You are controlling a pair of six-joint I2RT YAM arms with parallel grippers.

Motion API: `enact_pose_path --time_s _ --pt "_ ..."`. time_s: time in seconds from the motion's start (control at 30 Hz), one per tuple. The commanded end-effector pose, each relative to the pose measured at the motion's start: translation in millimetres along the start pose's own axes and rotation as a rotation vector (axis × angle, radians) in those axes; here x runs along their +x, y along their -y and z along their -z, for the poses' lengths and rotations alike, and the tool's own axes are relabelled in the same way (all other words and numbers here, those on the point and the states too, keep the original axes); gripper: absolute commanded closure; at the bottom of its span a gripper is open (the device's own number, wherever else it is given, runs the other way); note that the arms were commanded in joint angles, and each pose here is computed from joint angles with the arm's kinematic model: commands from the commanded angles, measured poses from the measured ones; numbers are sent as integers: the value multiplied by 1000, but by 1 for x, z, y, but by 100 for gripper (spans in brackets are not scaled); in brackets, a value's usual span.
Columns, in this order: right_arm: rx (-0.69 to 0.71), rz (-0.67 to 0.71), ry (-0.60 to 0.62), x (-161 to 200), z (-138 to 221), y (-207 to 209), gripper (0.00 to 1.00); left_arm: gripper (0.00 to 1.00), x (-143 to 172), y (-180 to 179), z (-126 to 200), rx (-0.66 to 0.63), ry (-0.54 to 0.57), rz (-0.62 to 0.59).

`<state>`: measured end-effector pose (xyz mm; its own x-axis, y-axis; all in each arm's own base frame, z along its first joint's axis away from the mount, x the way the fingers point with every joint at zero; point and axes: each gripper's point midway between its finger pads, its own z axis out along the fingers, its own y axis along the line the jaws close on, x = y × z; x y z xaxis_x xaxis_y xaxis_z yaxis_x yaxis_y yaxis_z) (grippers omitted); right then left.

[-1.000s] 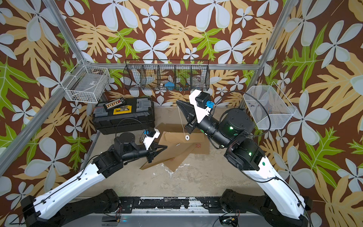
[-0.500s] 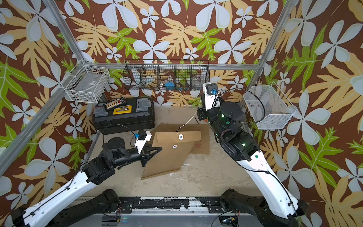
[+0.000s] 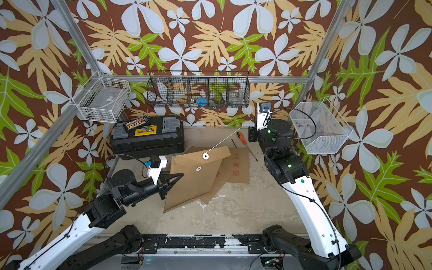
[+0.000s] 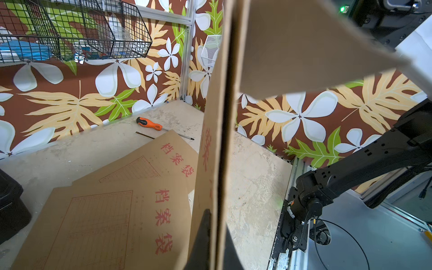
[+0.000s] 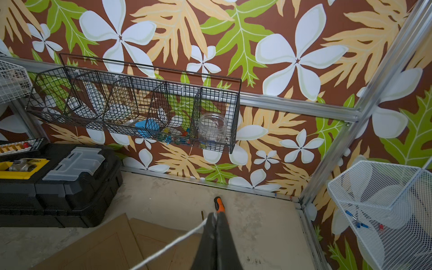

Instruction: Open the file bag

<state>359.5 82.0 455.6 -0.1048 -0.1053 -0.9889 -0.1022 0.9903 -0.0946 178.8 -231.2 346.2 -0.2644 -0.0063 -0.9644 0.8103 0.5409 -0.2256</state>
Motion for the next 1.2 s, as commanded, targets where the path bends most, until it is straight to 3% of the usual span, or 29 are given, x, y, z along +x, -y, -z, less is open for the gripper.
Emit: enact_pose_path --time_s 0.0,0.23,0.43,0.6,0.7,0.87,1.0,1.07,1.17 --pt "-15 -21 -1 2 -4 1 100 100 -11 3 2 9 37 -9" --pt "-2 -16 -43 20 -14 8 100 100 -16 6 5 19 60 6" --pt "-180 -1 -15 23 -18 -24 100 100 -20 14 2 69 55 9" --pt "-212 -8 -40 34 -22 -31 99 100 -22 10 1 36 43 -13" --pt "-219 -3 -74 44 -26 -33 89 100 -24 9 2 31 40 -23" --pt "-186 -4 -141 61 -34 -29 59 100 -28 19 3 82 42 -15" --pt "-167 -19 -224 78 -44 -23 42 100 -32 26 5 119 57 3" --pt "-172 -48 -270 91 -50 -20 15 100 -37 28 9 124 75 7" --pt "-181 -105 -314 105 -57 -12 7 100 -46 26 14 105 106 23"
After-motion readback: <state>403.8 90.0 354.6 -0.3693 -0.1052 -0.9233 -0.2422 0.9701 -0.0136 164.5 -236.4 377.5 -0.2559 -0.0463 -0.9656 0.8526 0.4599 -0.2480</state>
